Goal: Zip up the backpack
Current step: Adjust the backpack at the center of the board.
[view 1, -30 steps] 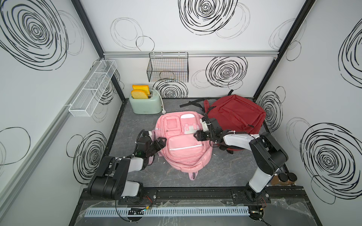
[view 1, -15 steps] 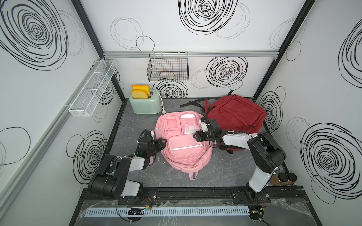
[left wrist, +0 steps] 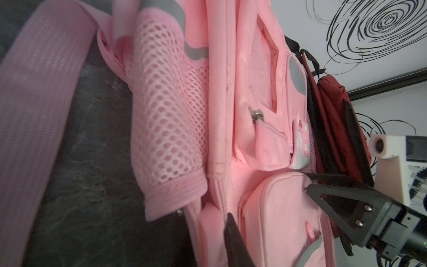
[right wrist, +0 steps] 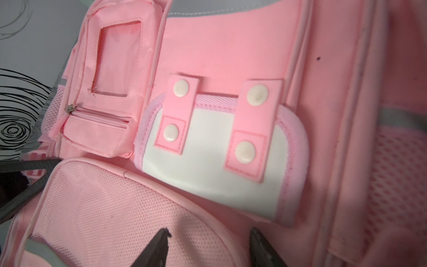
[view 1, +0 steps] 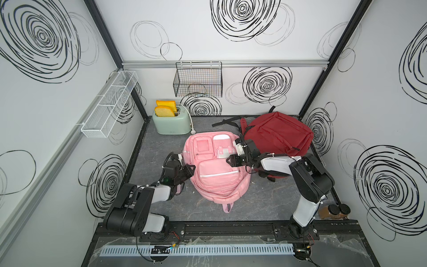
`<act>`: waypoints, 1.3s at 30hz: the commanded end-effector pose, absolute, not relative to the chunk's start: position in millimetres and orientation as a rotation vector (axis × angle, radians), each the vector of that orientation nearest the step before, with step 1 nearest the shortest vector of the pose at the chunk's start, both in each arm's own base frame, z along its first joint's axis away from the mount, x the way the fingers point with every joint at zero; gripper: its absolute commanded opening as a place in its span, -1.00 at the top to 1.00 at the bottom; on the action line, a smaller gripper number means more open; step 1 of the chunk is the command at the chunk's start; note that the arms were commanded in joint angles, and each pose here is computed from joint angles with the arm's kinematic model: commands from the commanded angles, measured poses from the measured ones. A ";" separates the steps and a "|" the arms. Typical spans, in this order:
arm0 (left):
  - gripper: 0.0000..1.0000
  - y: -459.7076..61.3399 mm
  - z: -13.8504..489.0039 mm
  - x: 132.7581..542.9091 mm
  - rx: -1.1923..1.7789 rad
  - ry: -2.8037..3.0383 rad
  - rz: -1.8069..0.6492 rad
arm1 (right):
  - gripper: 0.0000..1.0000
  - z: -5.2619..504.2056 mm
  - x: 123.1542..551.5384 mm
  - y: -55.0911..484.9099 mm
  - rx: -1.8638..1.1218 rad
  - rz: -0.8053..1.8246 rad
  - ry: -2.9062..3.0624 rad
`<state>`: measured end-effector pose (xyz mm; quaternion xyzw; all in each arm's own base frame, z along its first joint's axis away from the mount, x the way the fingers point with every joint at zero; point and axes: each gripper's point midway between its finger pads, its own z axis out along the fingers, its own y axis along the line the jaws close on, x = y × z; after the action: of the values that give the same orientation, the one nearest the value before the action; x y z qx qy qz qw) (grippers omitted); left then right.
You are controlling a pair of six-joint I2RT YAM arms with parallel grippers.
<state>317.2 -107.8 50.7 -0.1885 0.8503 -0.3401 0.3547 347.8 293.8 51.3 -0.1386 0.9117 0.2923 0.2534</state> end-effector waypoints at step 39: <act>-0.97 -40.6 102.5 335.9 -0.701 2.047 -0.617 | -0.19 15.3 323.8 297.0 -0.477 0.709 2.605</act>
<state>326.4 -53.0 95.1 -0.2627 0.8295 -0.2652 0.4155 346.8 315.6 47.7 -0.1745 0.9082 0.2805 0.2571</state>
